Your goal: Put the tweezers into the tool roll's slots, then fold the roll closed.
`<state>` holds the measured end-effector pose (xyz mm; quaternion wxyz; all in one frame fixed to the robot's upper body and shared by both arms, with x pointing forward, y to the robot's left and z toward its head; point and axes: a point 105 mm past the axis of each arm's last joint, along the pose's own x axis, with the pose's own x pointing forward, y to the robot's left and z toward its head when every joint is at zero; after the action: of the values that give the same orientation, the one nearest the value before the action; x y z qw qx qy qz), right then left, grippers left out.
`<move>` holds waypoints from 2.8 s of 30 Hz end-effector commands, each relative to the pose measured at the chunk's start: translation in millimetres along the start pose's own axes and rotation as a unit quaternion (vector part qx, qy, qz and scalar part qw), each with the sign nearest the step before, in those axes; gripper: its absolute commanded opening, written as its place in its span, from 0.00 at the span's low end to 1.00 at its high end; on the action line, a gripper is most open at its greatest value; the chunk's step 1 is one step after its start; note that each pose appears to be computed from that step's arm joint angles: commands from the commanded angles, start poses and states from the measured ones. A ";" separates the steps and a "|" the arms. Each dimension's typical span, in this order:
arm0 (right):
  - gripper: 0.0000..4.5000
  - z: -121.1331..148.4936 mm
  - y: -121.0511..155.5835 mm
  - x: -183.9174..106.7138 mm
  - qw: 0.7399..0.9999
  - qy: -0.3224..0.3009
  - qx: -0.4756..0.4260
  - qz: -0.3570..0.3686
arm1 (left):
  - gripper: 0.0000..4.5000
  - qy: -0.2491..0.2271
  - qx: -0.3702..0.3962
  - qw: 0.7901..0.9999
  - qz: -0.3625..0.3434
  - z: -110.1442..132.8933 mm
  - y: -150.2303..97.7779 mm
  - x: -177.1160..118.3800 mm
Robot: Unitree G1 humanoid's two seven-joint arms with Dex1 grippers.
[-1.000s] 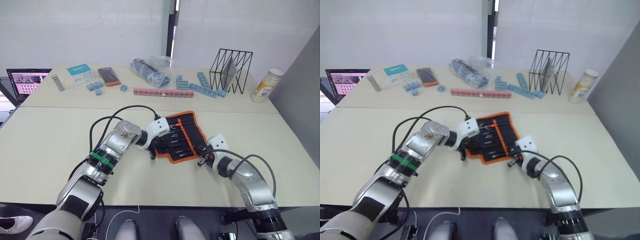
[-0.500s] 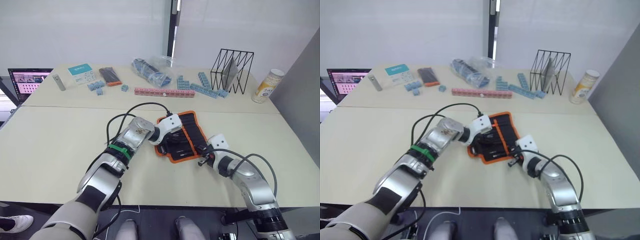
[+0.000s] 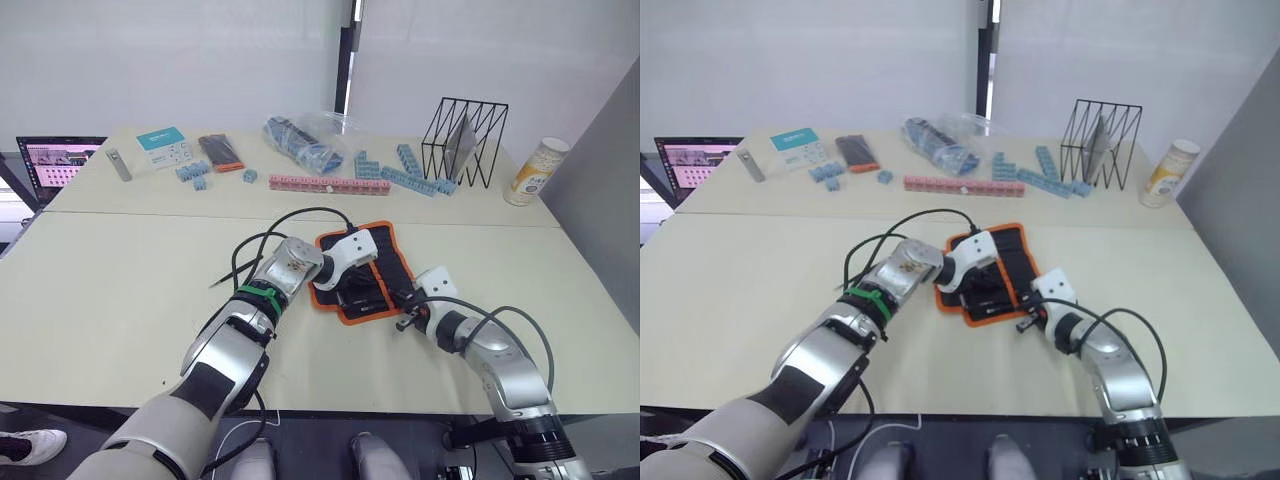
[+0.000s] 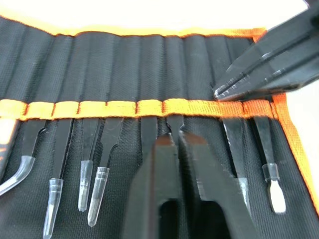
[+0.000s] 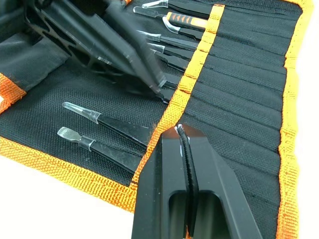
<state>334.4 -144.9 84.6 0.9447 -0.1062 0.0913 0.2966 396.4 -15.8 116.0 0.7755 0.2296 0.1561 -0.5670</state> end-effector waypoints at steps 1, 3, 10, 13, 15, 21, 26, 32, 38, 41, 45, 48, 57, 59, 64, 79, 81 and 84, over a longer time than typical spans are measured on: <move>0.00 -7.3 5.9 1.9 1.000 0.017 0.002 0.017 | 0.43 -0.021 -0.004 1.000 -0.006 10.1 3.0 -17.5; 0.00 -7.4 5.4 3.7 1.000 0.019 -0.001 0.022 | 0.58 -0.010 -0.007 1.000 0.000 2.6 6.2 -31.0; 0.00 -7.1 4.4 11.3 0.999 0.019 -0.004 0.034 | 0.98 -0.078 -0.057 0.991 0.091 6.9 34.1 -104.8; 0.00 -6.8 4.7 14.0 0.999 0.017 -0.004 0.036 | 0.98 -0.129 -0.050 0.976 0.166 10.9 49.1 -134.4; 0.00 -6.7 5.6 16.7 0.999 0.016 -0.005 0.038 | 0.98 -0.146 -0.043 0.964 0.216 -1.7 56.3 -161.5; 0.00 -9.0 9.9 23.8 0.998 0.019 -0.008 0.062 | 0.98 -0.151 -0.072 0.941 0.296 -50.7 50.7 -233.7; 0.00 -8.9 13.0 30.7 0.997 0.019 -0.011 0.078 | 0.98 -0.152 -0.081 0.929 0.328 -72.3 26.1 -267.7; 0.00 -5.7 17.6 40.5 0.995 0.015 -0.016 0.098 | 0.98 -0.147 -0.146 0.898 0.387 -119.2 -10.0 -304.0; 0.00 -4.5 19.5 45.5 0.994 0.014 -0.019 0.108 | 0.98 -0.147 -0.178 0.873 0.430 -151.0 -47.7 -321.5; 0.00 -3.9 18.8 46.4 0.994 0.013 -0.020 0.109 | 0.98 -0.152 -0.187 0.857 0.455 -157.8 -57.2 -333.0; 0.00 -3.8 17.4 45.9 0.993 0.015 -0.024 0.111 | 0.98 -0.154 -0.193 0.849 0.468 -164.8 -69.2 -339.4; 0.00 -4.4 17.5 45.1 0.993 0.016 -0.027 0.114 | 0.98 -0.154 -0.193 0.848 0.468 -163.8 -71.7 -336.1; 0.00 -3.6 16.3 42.1 0.993 0.015 -0.030 0.112 | 0.98 -0.167 -0.188 0.877 0.410 -150.5 -68.8 -321.7; 0.00 -5.1 16.0 40.2 0.993 0.015 -0.029 0.110 | 0.98 -0.163 -0.183 0.885 0.396 -147.2 -65.1 -321.3; 0.00 -6.3 18.1 38.1 0.994 0.016 -0.025 0.108 | 0.98 -0.121 -0.167 0.922 0.328 -148.8 -53.0 -301.1; 0.00 -8.3 16.7 29.4 0.996 0.017 -0.014 0.081 | 0.98 -0.025 -0.140 0.953 0.269 -173.3 20.1 -245.1; 0.00 -8.1 15.6 27.6 0.997 0.017 -0.013 0.076 | 0.86 -0.031 -0.139 0.956 0.255 -172.1 23.2 -236.9; 0.00 -8.0 13.5 25.5 0.997 0.018 -0.011 0.070 | 0.65 -0.017 -0.134 0.962 0.236 -175.0 24.6 -226.2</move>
<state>352.5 -122.1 84.1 0.9225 -0.1217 0.0805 0.3573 353.8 274.8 97.9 0.9254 0.1387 0.1406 -0.3236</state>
